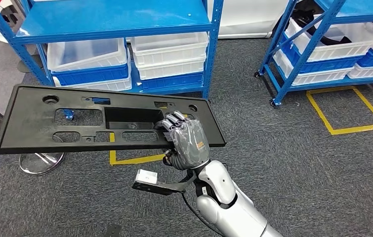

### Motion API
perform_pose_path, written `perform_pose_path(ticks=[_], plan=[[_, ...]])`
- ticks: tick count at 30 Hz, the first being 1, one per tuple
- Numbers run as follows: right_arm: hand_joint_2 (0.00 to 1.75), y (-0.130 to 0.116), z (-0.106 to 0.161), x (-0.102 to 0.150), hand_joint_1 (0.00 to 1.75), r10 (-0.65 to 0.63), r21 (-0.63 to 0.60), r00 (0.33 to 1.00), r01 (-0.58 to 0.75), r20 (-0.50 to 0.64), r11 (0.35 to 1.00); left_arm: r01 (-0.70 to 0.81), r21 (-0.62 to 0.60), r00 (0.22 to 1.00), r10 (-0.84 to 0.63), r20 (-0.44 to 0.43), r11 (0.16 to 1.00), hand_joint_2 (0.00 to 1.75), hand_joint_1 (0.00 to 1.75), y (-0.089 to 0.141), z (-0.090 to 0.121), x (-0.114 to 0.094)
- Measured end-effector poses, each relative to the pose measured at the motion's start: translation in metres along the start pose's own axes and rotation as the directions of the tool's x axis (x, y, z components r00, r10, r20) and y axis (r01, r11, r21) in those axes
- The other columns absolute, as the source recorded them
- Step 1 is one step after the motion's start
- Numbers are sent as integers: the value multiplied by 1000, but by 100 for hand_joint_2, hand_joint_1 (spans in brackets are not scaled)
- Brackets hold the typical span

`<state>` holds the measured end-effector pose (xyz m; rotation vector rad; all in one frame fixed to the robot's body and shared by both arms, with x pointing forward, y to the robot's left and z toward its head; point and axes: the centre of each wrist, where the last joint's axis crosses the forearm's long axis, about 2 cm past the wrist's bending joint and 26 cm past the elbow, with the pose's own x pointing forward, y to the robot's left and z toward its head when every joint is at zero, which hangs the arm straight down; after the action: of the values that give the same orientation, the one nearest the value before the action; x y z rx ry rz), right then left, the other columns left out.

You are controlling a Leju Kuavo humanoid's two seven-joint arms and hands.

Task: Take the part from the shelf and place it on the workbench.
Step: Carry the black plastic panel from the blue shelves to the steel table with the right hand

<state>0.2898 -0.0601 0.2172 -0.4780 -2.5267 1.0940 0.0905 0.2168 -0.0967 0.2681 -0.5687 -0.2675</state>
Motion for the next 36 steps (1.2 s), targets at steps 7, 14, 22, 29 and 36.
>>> perform_pose_path(ticks=[7,14,22,29,36], plan=[[175,0,4,0,175,-7,-38,1000,7,-9,999,-1,2,1000,1,-2,1000,175,0,0,0,0],[175,0,14,0,175,-25,-99,999,21,-37,995,-5,5,1000,5,-9,1000,175,0,0,0,-2],[175,-1,33,-2,175,-47,-180,994,29,-95,983,-16,13,1000,16,-11,1000,175,0,1,1,-5],[175,-9,56,-5,175,-50,-253,990,14,-135,967,-30,24,999,30,-14,999,175,0,1,2,-7],[175,-19,88,-6,175,-49,-317,981,-14,-190,948,-57,37,998,58,-22,998,175,0,0,4,-13]])
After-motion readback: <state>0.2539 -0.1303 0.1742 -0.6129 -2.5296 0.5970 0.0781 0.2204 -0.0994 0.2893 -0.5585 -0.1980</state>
